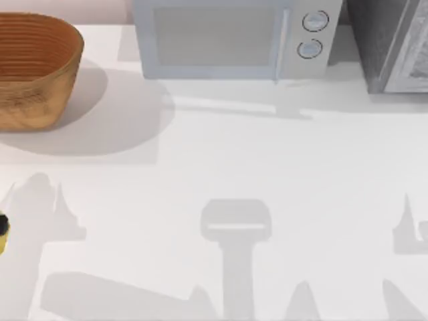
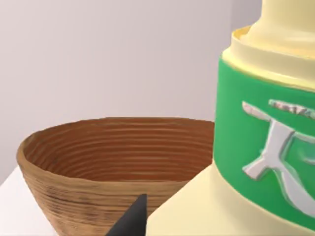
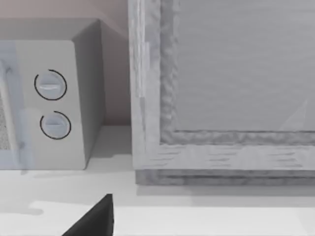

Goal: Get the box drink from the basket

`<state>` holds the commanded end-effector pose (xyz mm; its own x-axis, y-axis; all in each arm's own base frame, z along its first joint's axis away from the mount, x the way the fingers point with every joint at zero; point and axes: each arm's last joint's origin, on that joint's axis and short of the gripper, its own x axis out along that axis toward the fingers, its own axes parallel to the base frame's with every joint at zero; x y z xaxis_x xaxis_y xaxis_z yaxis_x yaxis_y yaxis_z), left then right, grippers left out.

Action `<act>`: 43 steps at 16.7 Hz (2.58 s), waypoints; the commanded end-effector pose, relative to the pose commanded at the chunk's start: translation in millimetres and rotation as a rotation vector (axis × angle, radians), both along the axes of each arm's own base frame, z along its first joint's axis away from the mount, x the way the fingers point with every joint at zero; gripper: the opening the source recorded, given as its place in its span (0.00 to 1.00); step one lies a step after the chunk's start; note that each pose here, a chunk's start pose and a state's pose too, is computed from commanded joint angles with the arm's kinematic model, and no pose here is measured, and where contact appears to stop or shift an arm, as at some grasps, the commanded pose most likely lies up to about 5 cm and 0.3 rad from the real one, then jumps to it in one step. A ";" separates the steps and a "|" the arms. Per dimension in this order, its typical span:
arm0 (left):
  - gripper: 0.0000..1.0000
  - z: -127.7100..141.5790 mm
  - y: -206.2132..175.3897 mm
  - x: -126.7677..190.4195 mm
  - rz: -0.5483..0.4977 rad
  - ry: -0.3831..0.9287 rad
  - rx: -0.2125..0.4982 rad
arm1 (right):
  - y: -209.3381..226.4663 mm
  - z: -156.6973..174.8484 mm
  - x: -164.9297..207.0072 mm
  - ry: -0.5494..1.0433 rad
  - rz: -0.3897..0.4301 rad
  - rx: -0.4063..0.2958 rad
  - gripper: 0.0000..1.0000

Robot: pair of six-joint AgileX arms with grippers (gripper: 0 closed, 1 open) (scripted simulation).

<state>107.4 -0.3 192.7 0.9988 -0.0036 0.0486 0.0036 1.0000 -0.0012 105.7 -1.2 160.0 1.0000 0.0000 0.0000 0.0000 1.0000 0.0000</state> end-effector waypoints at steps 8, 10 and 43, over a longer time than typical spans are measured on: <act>0.00 -32.7 -0.6 -1.5 0.006 0.051 0.003 | 0.0 0.0 0.0 0.000 0.000 0.000 1.00; 0.00 -32.5 -1.0 -1.0 0.009 0.058 0.002 | 0.0 0.0 0.0 0.000 0.000 0.000 1.00; 0.00 -7.1 -382.1 56.5 0.562 0.032 -0.006 | 0.0 0.0 0.0 0.000 0.000 0.000 1.00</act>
